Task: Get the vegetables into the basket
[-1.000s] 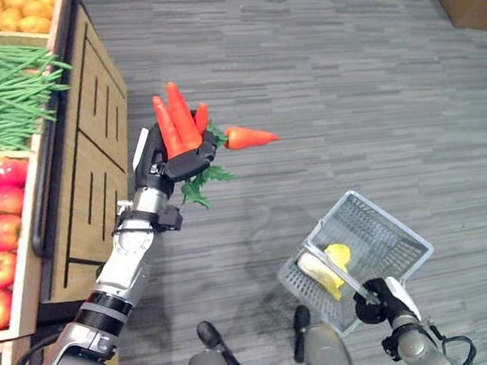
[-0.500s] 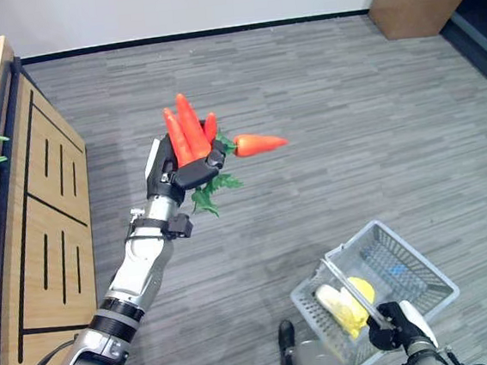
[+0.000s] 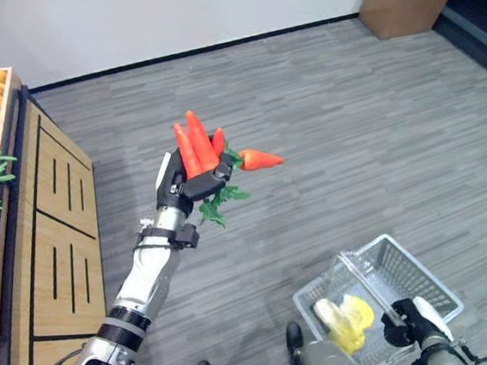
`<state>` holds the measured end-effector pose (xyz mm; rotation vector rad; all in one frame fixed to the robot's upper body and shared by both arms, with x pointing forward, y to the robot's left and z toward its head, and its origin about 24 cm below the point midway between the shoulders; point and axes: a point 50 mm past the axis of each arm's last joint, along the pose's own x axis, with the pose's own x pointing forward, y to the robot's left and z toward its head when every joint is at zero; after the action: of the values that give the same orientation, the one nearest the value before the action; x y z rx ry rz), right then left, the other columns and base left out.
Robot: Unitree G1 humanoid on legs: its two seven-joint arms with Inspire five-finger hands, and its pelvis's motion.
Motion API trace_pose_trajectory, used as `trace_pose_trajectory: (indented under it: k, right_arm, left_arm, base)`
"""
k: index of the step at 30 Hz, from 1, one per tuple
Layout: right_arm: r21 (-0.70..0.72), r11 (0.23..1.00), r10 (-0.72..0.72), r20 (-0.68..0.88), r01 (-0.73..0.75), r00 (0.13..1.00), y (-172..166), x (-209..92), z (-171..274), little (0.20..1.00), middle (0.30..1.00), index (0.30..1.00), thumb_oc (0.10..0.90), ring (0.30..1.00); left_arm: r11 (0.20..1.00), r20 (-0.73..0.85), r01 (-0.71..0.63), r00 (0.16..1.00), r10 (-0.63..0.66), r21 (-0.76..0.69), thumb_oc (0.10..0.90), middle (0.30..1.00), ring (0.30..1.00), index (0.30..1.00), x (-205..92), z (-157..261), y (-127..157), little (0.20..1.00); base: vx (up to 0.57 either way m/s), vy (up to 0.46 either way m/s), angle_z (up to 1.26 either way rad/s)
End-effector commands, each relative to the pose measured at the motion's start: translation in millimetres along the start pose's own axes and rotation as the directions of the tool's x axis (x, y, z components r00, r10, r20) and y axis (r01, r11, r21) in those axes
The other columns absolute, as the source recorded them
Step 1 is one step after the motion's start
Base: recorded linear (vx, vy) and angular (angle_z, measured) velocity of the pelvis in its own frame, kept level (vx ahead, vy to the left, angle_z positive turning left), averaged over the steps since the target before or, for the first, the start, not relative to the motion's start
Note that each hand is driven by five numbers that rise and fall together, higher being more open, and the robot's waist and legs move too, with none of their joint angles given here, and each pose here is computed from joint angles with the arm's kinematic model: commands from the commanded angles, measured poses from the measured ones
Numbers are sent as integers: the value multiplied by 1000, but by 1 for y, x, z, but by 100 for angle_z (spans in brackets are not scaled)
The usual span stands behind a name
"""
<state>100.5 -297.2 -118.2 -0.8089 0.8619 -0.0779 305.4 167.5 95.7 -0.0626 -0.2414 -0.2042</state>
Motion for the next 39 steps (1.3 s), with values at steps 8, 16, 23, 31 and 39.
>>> trace_pose_trajectory:
  k: [8,16,23,31,39]
  right_arm:
    - [-3,994,-108,-23,108,994,-35,8,-6,300,300,300,400,300]
    - [-190,966,-188,-40,178,981,-87,21,-4,300,300,300,400,300]
    - [-189,945,-254,91,267,963,-120,33,34,300,300,300,400,300]
    - [-142,903,-324,397,406,859,-166,42,136,300,300,300,400,300]
    - [-148,862,-357,501,485,788,-189,43,204,300,300,300,400,300]
  left_arm:
    - [992,272,128,954,-124,3,400,300,300,300,17,57,-15,300]
    - [970,261,240,935,-241,36,400,300,300,300,20,62,-24,300]
    - [946,260,314,910,-324,79,400,300,300,300,21,69,-33,300]
    - [895,276,412,852,-445,172,400,300,300,300,19,84,-49,300]
    - [824,250,519,787,-564,225,400,300,300,300,17,91,-63,300]
  base:
    - [4,118,-8]
    - [-21,44,5]
    - [-9,14,7]
    - [4,2,11]
    - [-4,1,3]
